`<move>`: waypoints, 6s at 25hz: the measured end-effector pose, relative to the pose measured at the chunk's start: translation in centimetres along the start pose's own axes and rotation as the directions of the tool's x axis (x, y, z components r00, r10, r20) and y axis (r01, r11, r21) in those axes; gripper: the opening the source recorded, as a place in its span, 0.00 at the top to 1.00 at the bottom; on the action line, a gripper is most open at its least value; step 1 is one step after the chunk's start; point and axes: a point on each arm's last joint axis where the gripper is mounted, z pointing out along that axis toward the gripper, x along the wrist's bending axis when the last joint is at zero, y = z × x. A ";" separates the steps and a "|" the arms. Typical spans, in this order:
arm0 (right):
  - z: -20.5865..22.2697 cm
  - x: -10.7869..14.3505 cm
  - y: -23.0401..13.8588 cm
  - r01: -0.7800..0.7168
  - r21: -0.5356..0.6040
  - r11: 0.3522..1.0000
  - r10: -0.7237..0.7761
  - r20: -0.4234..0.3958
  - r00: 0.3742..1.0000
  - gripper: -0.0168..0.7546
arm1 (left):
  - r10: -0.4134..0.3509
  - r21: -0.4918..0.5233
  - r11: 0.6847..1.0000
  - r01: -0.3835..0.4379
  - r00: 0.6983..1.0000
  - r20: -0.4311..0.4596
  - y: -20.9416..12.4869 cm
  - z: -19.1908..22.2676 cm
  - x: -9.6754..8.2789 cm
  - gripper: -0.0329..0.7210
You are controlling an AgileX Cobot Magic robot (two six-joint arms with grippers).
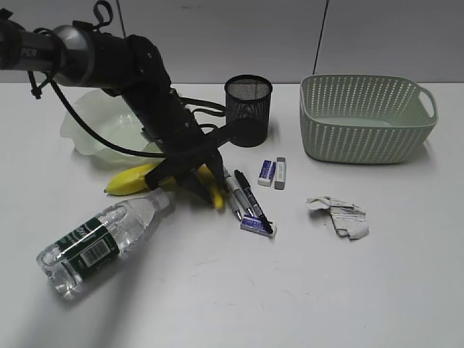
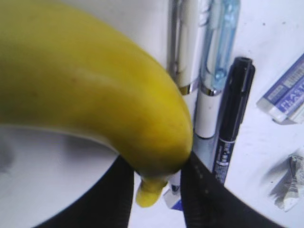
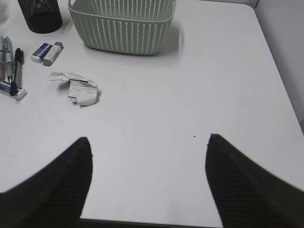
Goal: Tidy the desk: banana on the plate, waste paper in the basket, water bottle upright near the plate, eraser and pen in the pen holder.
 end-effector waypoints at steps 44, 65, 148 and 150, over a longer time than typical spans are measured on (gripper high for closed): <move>0.0 0.0 0.0 0.000 0.000 1.000 0.000 0.000 1.000 0.22 | 0.299 -0.394 0.872 -0.292 0.953 -0.045 1.0 -16.7 -6.3 0.66; 0.0 0.0 0.0 0.000 0.000 1.000 0.000 0.000 1.000 0.22 | 0.119 -0.282 0.949 -0.143 0.988 -0.101 8.9 -9.6 -0.4 0.65; 28.8 7.9 9.5 0.414 0.535 0.737 -0.096 -0.522 0.847 0.22 | 0.495 -0.821 0.171 -0.545 0.768 -0.406 -32.8 -22.8 29.4 0.54; 30.5 8.3 8.3 0.414 0.558 0.719 -0.088 -0.518 0.851 0.22 | 0.495 -0.821 0.171 -0.545 0.768 -0.406 -32.8 -22.8 29.4 0.55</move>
